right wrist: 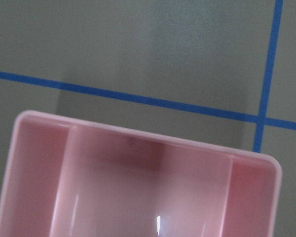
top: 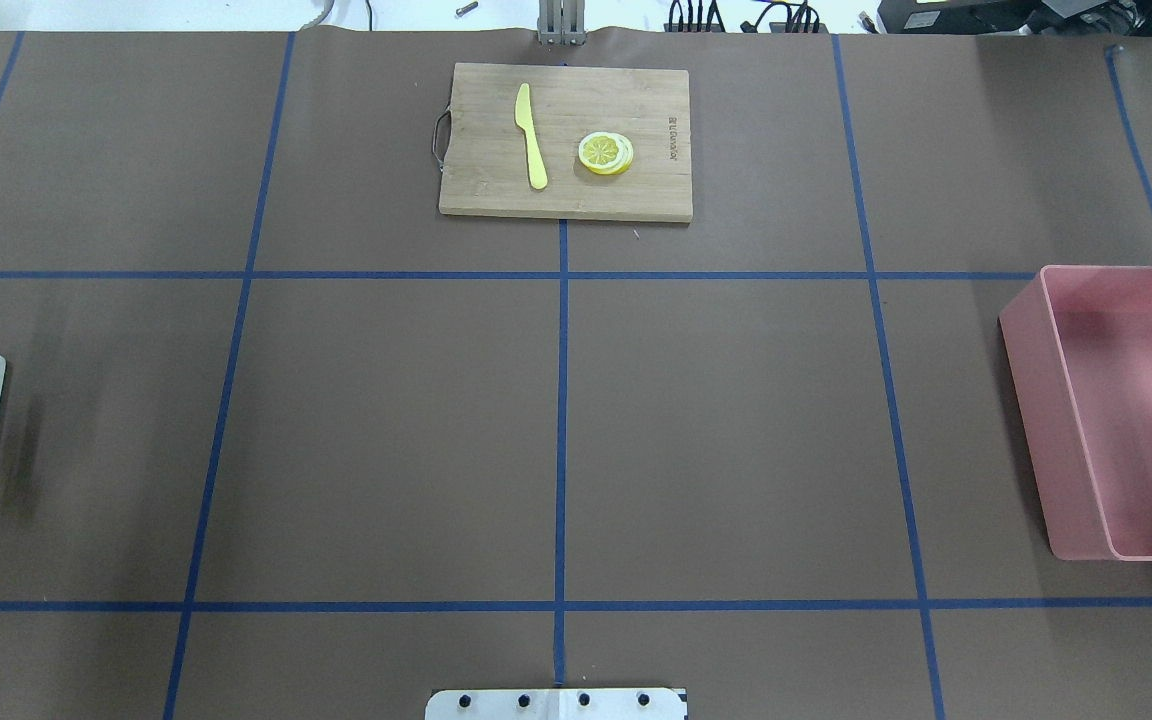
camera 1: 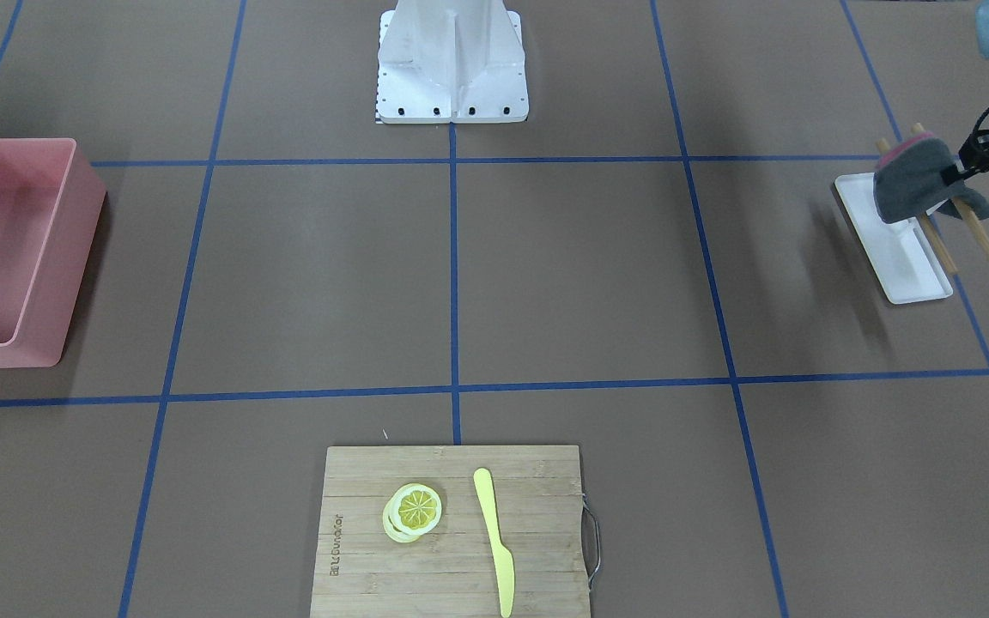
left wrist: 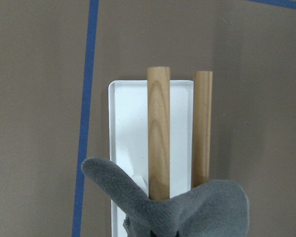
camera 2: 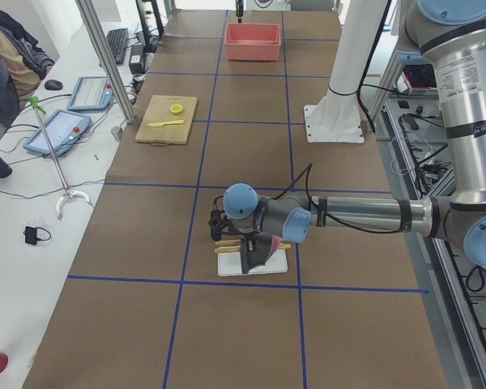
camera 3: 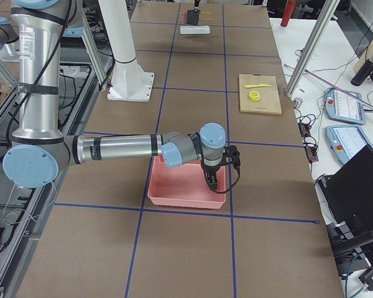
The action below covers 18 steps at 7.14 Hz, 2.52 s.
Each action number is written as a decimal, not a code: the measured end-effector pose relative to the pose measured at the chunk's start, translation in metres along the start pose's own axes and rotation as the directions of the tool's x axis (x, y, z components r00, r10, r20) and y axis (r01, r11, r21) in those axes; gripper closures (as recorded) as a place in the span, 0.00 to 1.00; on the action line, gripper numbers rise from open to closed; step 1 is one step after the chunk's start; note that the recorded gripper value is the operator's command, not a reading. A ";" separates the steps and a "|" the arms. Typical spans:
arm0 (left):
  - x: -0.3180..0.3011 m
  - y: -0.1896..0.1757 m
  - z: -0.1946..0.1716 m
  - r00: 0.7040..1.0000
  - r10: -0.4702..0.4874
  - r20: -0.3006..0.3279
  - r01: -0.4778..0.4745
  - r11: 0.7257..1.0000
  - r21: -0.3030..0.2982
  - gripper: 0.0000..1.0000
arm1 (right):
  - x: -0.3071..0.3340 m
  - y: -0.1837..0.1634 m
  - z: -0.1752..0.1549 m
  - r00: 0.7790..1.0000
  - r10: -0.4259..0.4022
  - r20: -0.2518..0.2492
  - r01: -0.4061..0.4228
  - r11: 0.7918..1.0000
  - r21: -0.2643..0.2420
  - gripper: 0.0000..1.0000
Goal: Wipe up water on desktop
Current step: 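Carry the grey cloth to center with left gripper while right gripper approaches, then grasp the grey cloth with the right gripper while the left gripper opens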
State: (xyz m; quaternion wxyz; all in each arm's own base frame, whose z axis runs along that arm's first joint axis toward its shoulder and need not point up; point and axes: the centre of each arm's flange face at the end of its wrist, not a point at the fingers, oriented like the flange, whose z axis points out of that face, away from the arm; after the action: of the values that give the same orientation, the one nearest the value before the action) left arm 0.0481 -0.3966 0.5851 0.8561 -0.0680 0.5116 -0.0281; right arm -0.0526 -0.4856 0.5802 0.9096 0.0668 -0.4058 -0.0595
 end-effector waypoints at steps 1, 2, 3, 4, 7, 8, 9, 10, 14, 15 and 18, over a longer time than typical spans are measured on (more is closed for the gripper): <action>0.043 -0.010 -0.020 0.999 -0.031 -0.039 0.031 0.999 0.007 1.00 | -0.036 -0.023 0.002 1.000 0.020 0.014 -0.020 1.000 0.014 0.00; 0.099 -0.024 -0.043 0.995 -0.070 -0.068 0.072 0.997 0.026 1.00 | -0.083 -0.041 0.002 0.999 0.029 0.019 -0.030 0.999 0.038 0.00; 0.153 -0.034 -0.055 0.991 -0.098 -0.091 0.102 0.994 0.034 1.00 | -0.136 -0.047 0.002 0.999 0.034 0.017 -0.035 0.997 0.066 0.00; 0.206 -0.043 -0.056 0.988 -0.113 -0.105 0.116 0.993 0.030 1.00 | -0.194 -0.047 0.005 0.998 0.057 0.034 -0.059 0.995 0.084 0.00; 0.406 -0.053 0.000 0.964 -0.249 -0.092 0.253 0.967 0.031 1.00 | -0.373 -0.053 0.013 0.973 0.166 0.158 -0.185 0.977 0.111 0.00; 0.469 -0.056 0.031 0.941 -0.327 -0.087 0.332 0.942 0.047 1.00 | -0.418 -0.048 0.010 0.956 0.208 0.206 -0.232 0.967 0.101 0.00; 0.516 -0.057 0.054 0.916 -0.391 -0.091 0.396 0.916 0.059 1.00 | -0.457 -0.040 0.004 0.939 0.233 0.252 -0.262 0.961 0.088 0.00; 0.540 -0.055 0.069 0.900 -0.426 -0.093 0.432 0.900 0.061 1.00 | -0.496 -0.029 0.001 0.933 0.218 0.288 -0.254 0.963 0.094 0.00; 0.591 -0.070 0.103 0.799 -0.587 -0.130 0.593 0.805 0.012 1.00 | -0.598 0.031 0.000 0.944 0.055 0.325 -0.160 0.939 0.305 0.00; 0.598 -0.068 0.106 0.779 -0.611 -0.142 0.616 0.787 -0.005 1.00 | -0.608 0.040 0.002 0.955 -0.016 0.296 -0.099 0.925 0.367 0.00; 0.612 -0.048 0.110 0.747 -0.649 -0.147 0.650 0.758 -0.045 1.00 | -0.615 0.043 0.003 0.957 -0.233 0.174 0.127 0.873 0.472 0.00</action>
State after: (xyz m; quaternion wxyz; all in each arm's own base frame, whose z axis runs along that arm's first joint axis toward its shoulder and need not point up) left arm 0.4370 -0.5065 0.1098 0.7513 -0.2352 0.5200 -0.3313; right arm -0.4610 -0.3432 0.1407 0.8069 0.3087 -0.5006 -0.0549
